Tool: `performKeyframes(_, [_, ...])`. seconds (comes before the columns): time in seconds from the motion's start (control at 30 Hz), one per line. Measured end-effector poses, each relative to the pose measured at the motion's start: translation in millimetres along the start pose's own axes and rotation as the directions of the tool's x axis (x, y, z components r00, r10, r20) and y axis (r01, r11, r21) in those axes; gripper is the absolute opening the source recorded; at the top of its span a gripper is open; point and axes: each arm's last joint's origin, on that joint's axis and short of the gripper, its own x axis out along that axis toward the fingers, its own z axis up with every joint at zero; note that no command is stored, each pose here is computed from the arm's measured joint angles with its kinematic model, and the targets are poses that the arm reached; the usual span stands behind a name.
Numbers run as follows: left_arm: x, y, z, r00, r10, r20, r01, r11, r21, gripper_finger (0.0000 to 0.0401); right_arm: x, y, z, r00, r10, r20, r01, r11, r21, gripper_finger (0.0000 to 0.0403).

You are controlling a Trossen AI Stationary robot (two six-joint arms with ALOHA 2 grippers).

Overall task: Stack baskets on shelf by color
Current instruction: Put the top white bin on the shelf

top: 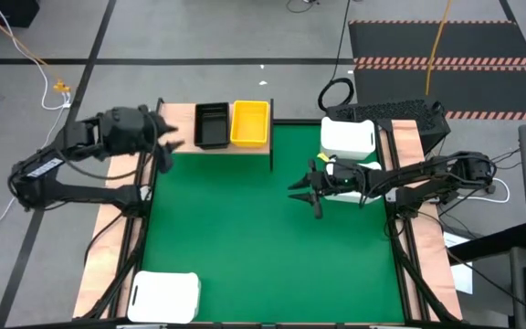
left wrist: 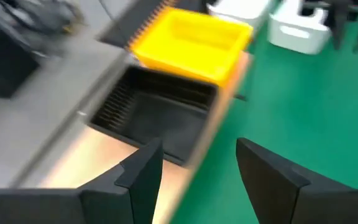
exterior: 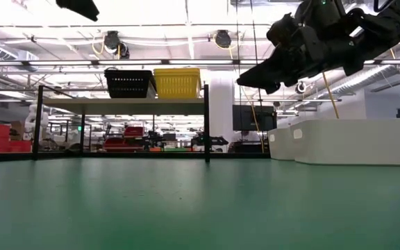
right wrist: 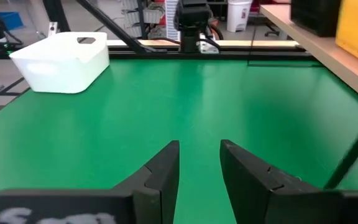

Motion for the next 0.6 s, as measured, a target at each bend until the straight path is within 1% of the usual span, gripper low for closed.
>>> performKeyframes(0.13, [11.3,-14.8,-18.5,0.996,-0.069,-0.062,0.066,0.997,-0.037,0.0207,1.6,9.2,2.3,0.999,0.036,0.02,-0.035,0.998,-0.049,0.0109])
performKeyframes(0.27, [31.6,-29.8,-40.5,0.987,-0.051,-0.149,0.045,0.998,-0.042,0.0207,5.2,20.7,3.3,0.996,0.08,0.044,-0.075,0.991,-0.111,0.0109])
performKeyframes(0.37, [46.9,-42.7,-56.7,0.979,-0.064,-0.193,0.058,0.998,-0.038,0.0207,15.1,25.2,0.3,0.997,0.075,0.033,-0.071,0.99,-0.122,0.0109])
performKeyframes(0.5, [59.9,-62.7,-77.0,0.957,-0.143,-0.254,0.133,0.99,-0.054,0.0207,39.1,26.5,-5.2,0.997,0.07,-0.029,-0.073,0.991,-0.111,0.0109])
performKeyframes(0.6, [64.1,-80.5,-90.9,0.921,-0.23,-0.315,0.213,0.973,-0.089,0.0207,58.5,28.2,-6.3,0.995,0.084,-0.054,-0.089,0.99,-0.108,0.0109])
